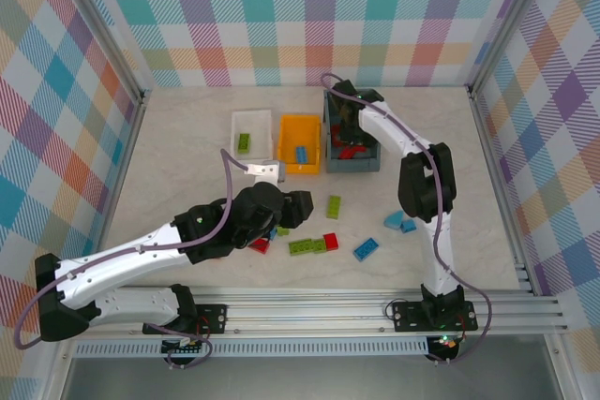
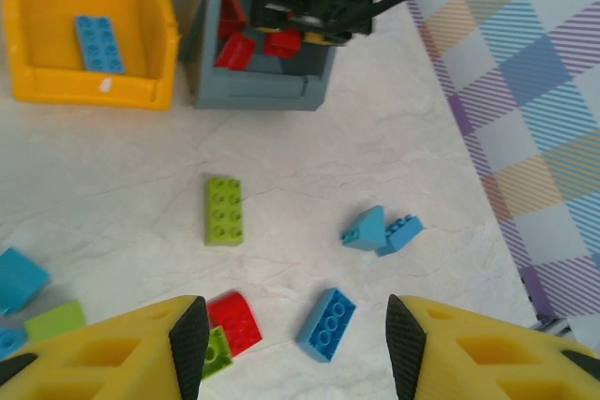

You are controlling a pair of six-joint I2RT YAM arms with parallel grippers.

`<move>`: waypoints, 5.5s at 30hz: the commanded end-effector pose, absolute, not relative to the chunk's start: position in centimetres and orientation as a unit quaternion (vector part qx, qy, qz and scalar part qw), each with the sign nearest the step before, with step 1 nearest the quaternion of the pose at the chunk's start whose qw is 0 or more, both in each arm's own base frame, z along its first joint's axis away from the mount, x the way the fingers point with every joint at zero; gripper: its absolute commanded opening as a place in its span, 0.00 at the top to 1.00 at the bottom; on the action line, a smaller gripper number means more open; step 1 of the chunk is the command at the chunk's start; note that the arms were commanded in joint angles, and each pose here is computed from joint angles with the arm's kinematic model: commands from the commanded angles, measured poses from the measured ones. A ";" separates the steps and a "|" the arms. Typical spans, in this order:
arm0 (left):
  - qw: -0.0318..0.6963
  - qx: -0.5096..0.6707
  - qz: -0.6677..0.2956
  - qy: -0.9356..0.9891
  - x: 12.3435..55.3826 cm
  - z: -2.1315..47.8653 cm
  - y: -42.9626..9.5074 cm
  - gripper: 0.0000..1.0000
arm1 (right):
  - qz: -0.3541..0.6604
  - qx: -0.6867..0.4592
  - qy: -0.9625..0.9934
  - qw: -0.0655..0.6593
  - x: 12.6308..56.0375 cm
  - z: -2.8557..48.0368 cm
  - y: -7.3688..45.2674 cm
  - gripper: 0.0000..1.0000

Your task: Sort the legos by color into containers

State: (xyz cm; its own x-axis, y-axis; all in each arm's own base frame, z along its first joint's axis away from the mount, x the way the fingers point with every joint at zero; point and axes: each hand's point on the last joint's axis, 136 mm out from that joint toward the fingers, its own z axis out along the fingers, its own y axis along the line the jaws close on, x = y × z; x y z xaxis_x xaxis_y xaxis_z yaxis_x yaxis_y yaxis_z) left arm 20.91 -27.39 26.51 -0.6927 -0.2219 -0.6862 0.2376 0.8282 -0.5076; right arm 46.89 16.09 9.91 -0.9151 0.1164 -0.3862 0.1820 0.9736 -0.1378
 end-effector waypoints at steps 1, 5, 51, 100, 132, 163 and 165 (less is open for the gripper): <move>0.381 -0.032 -0.256 0.888 21.3 25.5 -24.5 0.46 | -0.083 0.054 0.970 0.223 47.0 13.1 17.0 0.47; 0.360 -0.065 -0.232 0.901 21.1 23.6 -22.1 0.47 | -0.059 0.035 0.962 0.264 46.8 17.3 18.8 0.40; 0.142 -0.450 -0.003 0.882 22.5 1.4 0.9 0.69 | 0.390 -0.334 0.830 0.217 14.6 20.4 39.5 0.32; 0.254 -0.117 -0.056 0.958 49.3 15.3 -14.3 0.54 | 0.286 -0.089 0.880 0.369 28.6 24.0 32.9 0.39; 0.344 0.082 -0.297 0.887 16.7 19.3 -34.9 0.65 | 0.077 0.353 0.928 0.094 25.0 6.9 5.5 0.27; 0.450 -0.011 -0.239 0.861 20.5 27.5 -26.6 0.60 | 0.120 0.104 0.942 0.295 32.7 18.4 16.1 0.84; 0.463 -0.040 -0.217 0.859 21.0 28.0 -23.8 0.60 | 0.129 0.038 0.945 0.299 33.9 19.5 20.9 0.84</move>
